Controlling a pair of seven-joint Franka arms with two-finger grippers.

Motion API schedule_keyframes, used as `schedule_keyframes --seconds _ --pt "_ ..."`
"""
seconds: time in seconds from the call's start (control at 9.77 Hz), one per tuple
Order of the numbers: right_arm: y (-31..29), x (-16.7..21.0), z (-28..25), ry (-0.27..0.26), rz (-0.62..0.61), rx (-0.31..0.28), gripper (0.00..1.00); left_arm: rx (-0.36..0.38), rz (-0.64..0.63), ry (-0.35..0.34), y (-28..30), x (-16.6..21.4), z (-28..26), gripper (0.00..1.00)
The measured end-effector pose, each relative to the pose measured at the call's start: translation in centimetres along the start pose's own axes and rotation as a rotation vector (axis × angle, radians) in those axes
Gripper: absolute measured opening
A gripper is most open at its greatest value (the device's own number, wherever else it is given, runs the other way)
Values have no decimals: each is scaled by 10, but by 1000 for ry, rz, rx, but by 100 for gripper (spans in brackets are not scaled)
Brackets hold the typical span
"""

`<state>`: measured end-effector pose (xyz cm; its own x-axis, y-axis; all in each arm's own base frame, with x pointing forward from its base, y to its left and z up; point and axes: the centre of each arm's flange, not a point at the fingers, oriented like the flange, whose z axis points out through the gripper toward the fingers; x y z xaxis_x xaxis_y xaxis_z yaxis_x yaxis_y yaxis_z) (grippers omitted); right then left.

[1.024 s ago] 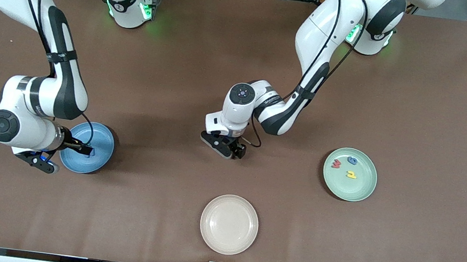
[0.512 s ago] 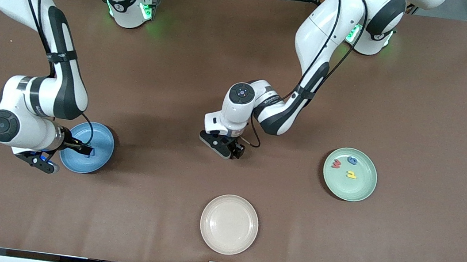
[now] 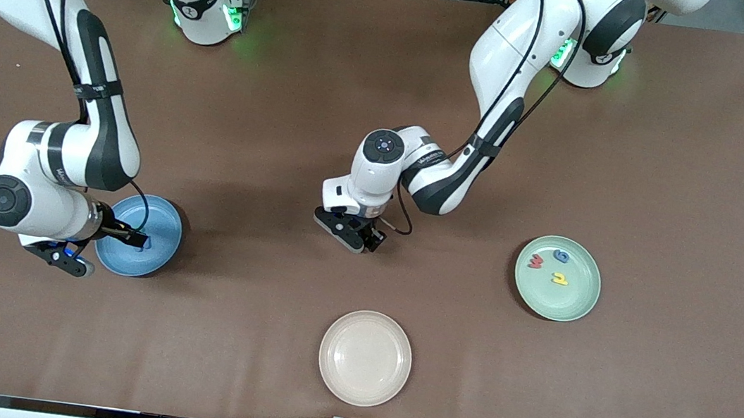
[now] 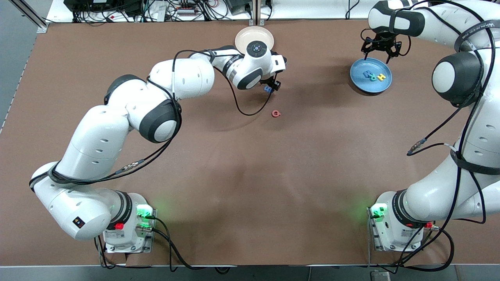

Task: Sort uppercase to blue plate, lowercase to green plate
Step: 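Lower the left gripper onto the blue lowercase m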

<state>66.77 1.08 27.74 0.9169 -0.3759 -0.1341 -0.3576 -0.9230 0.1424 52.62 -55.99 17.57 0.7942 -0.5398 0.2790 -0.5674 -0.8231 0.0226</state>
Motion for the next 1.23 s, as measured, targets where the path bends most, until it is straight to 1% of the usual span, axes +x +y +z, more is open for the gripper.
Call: schedule_keyframes --seconds 0.51,0.82,0.92,1.02,1.23 --pt "-1 0 0 0 -1 0 100 -1 -5 -9 1 -3 8 68" --pt "-1 0 0 0 -1 0 100 -7 -4 -9 5 -4 8 65" --pt "-1 0 0 0 -2 0 100 -7 -4 -8 5 -3 7 61" --pt "-1 0 0 0 -2 0 100 -7 -5 -8 4 -3 7 61" --pt "-2 -1 0 0 -4 0 100 -6 -6 -8 4 -3 7 59"
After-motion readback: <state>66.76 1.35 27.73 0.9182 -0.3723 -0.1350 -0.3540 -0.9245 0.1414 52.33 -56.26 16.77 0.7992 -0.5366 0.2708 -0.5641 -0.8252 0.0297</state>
